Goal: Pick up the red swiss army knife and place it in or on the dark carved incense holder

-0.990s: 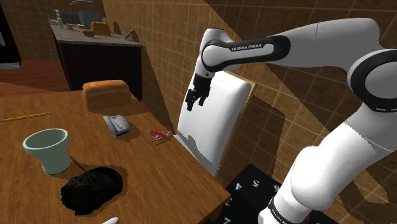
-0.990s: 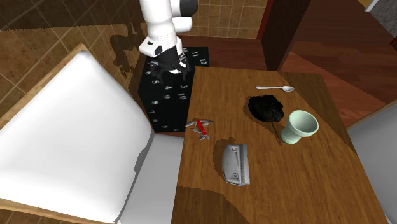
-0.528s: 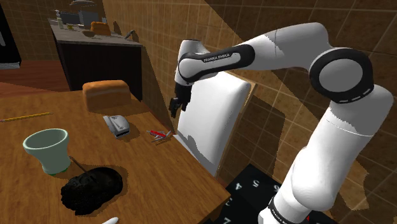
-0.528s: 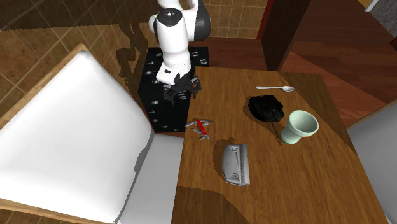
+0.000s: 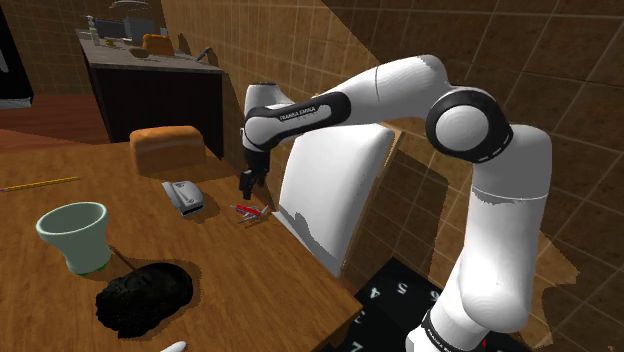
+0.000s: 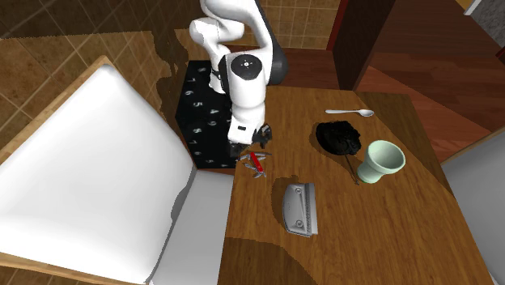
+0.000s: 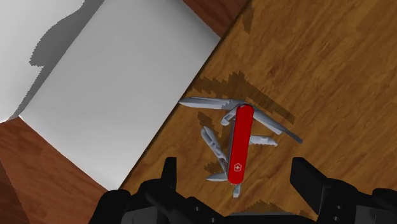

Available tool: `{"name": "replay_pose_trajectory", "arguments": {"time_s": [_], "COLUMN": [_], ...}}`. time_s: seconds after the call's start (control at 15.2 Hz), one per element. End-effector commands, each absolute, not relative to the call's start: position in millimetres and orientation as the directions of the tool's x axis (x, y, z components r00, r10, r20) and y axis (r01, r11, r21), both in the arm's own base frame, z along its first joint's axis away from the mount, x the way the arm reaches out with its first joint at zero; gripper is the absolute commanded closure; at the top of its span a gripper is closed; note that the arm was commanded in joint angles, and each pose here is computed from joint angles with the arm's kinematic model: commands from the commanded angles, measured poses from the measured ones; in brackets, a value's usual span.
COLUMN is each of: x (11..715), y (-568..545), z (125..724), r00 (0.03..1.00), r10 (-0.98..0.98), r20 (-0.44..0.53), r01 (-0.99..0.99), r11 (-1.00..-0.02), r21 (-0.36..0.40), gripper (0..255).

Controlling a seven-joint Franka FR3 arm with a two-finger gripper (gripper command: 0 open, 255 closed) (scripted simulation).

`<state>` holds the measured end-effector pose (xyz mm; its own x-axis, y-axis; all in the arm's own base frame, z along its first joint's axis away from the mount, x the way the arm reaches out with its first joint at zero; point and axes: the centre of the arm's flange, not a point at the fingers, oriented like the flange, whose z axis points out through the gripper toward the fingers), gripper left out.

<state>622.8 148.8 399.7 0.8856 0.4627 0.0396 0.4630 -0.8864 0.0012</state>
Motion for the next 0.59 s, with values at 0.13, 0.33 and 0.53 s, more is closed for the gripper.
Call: {"name": "replay_pose_trajectory", "arguments": {"time_s": [0.13,0.33,0.53], "x": [646,647,647], "y": [175,175,175], "z": [373,357,341], "r00": [0.851,0.851,0.851], "r10": [0.524,0.524,0.524], "r20": [0.028,0.028,0.028], "r01": [0.524,0.524,0.524], "r11": [-0.851,-0.851,-0.851], "r21": [0.010,0.010,0.010], "gripper": [0,0,0]}}
